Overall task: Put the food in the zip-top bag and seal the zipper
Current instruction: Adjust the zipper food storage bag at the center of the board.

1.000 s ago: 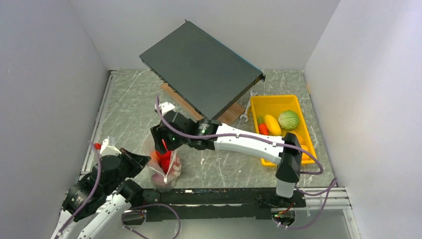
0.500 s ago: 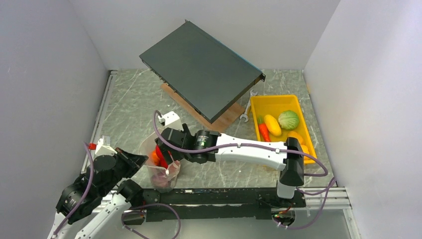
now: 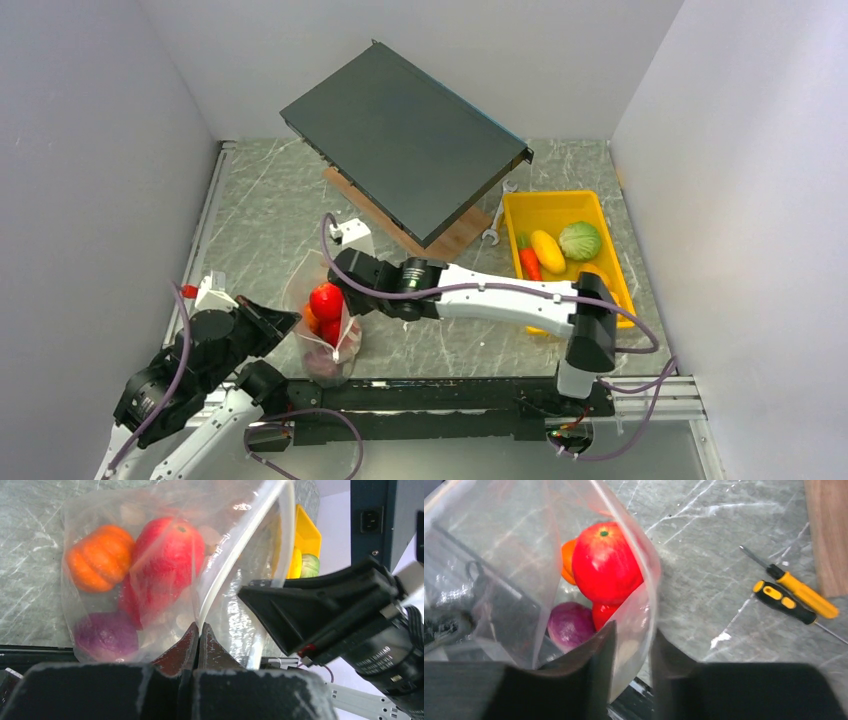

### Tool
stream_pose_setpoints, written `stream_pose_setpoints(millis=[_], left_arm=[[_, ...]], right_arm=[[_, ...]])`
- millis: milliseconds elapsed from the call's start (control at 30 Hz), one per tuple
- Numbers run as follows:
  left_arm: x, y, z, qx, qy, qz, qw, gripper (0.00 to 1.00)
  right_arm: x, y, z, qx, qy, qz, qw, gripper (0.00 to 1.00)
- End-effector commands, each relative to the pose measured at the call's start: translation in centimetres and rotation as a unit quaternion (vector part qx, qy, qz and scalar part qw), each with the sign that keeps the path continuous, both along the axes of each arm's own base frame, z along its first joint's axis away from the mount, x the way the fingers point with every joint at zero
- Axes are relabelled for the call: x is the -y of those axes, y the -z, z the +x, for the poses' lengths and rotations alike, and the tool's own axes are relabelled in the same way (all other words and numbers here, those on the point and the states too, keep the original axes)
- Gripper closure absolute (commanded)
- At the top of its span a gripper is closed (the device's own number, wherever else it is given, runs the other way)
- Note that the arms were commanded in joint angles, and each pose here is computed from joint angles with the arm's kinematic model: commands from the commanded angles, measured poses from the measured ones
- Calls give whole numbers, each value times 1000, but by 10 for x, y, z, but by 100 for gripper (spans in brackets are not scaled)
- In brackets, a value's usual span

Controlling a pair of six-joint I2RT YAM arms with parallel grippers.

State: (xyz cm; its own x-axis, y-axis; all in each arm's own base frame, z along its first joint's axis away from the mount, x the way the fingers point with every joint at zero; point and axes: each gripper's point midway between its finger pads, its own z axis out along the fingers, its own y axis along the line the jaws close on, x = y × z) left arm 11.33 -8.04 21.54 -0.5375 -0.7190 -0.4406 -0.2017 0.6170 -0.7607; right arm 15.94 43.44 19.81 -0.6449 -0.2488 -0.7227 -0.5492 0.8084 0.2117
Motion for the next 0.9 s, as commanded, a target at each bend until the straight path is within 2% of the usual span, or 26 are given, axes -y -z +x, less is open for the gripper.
stream_pose_setpoints(millis=[0, 33, 67, 133, 233, 333, 467, 600, 733, 867], left_arm=[[13, -27, 9, 40, 32, -1, 999, 100], [16, -40, 12, 58, 43, 5, 997, 100], [19, -53, 15, 71, 54, 14, 996, 100], [21, -80, 18, 80, 71, 40, 993, 100], [25, -92, 22, 57, 91, 76, 991, 100], [28, -69, 23, 27, 91, 80, 992, 100], [22, -11, 17, -4, 55, 48, 997, 100], [17, 35, 16, -22, 21, 21, 999, 100], [9, -8, 17, 25, 13, 21, 999, 100], [0, -61, 13, 46, 22, 51, 997, 100]], right_arm=[[-45, -40, 7, 17, -33, 60, 998, 86], [-49, -53, 9, 27, -37, 61, 997, 97], [-53, -67, 12, 38, -40, 62, 997, 100], [-60, -94, 13, 56, -56, 72, 994, 100], [-64, -118, 11, 63, -74, 88, 991, 100], [-64, -103, 4, 44, -83, 98, 991, 100], [-60, -51, 1, -3, -80, 88, 993, 100], [-61, -22, 6, -9, -79, 68, 994, 100], [-57, -48, 18, 21, -70, 39, 997, 100], [-56, -98, 13, 39, -82, 95, 991, 100]])
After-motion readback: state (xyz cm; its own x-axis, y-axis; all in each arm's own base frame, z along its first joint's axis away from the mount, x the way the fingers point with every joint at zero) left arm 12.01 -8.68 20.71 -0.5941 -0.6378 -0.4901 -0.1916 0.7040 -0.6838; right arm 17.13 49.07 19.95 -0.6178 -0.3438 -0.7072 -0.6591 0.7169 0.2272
